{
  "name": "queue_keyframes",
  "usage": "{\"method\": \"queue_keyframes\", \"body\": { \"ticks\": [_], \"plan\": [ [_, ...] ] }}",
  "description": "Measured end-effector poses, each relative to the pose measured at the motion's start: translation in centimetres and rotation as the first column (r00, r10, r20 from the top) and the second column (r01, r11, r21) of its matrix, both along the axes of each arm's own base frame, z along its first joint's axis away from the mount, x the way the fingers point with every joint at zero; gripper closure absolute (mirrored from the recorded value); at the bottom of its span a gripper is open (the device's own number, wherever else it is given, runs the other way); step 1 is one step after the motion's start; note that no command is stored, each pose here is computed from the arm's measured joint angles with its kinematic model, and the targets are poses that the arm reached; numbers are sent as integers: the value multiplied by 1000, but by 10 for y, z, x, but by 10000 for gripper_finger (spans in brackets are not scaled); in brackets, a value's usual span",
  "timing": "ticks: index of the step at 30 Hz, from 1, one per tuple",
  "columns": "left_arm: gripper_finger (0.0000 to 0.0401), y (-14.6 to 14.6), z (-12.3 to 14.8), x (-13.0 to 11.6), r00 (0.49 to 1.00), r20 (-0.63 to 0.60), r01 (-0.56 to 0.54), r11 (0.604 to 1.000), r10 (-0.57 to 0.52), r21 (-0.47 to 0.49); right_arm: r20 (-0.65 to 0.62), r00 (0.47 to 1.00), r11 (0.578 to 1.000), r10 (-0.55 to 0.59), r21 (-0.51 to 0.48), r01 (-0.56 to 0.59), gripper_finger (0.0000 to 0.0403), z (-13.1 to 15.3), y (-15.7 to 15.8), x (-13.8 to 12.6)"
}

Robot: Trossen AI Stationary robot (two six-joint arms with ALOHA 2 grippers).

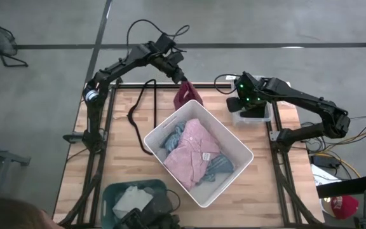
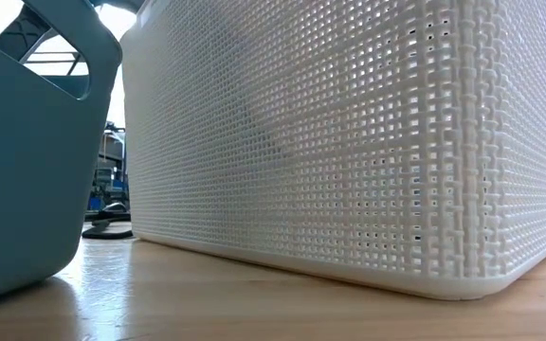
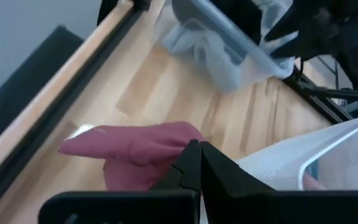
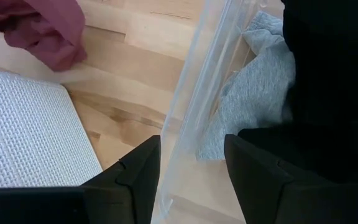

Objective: Pick & Place Cloths
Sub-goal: Put the red shorts into the transparent bin

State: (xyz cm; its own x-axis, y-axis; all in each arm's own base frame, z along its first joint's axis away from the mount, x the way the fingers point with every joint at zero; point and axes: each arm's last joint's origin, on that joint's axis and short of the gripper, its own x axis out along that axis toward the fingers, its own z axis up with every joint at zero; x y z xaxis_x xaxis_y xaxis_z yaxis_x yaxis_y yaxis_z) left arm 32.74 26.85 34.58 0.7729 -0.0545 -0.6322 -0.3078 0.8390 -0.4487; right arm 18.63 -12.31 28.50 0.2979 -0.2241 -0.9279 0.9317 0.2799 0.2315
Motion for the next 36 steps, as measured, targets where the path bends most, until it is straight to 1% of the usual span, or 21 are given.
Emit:
{"method": "queue_keyframes", "body": {
  "ticks": [3, 8, 13, 15, 20, 22, 24, 27, 31, 33, 36],
  "plan": [
    [401, 0, 8, 0, 1000, 24, -1, 1000, 1, 20, 0, 1000, 1000, 0, 0, 0, 231, 0, 0, 0],
    [401, 1, 20, 1, 998, 67, -4, 998, 0, 57, 5, 1000, 1000, -1, -4, 1, 221, 0, 0, 1],
    [401, 3, 34, 3, 991, 135, -26, 996, 14, 87, 39, 999, 999, 7, -42, -5, 212, 2, -3, 4],
    [401, 3, 43, 3, 985, 174, -31, 993, 11, 114, 47, 999, 998, 1, -61, 2, 209, 3, -4, 5],
    [401, 4, 71, 6, 950, 311, -66, 985, 13, 161, 104, 994, 993, 20, -114, -8, 202, 8, -6, 9],
    [401, 5, 80, 7, 929, 370, -89, 984, 26, 155, 142, 990, 990, 28, -143, -8, 199, 13, -7, 9],
    [401, 6, 86, 8, 905, 424, -104, 987, 43, 122, 190, 981, 982, 50, -189, -14, 197, 19, -7, 9],
    [401, 5, 96, 11, 861, 505, -108, 991, 55, 76, 262, 959, 958, 113, -286, -35, 195, 33, -6, 7],
    [401, 3, 104, 15, 823, 560, -115, 993, 97, -3, 337, 919, 906, 203, -420, -46, 191, 51, -5, 6],
    [401, 0, 106, 18, 810, 578, -106, 994, 100, -24, 376, 894, 872, 245, -488, -33, 187, 61, -6, 7],
    [401, -8, 109, 23, 800, 595, -61, 997, 78, -48, 428, 849, 809, 311, -588, -1, 180, 74, -8, 11]
  ]
}}
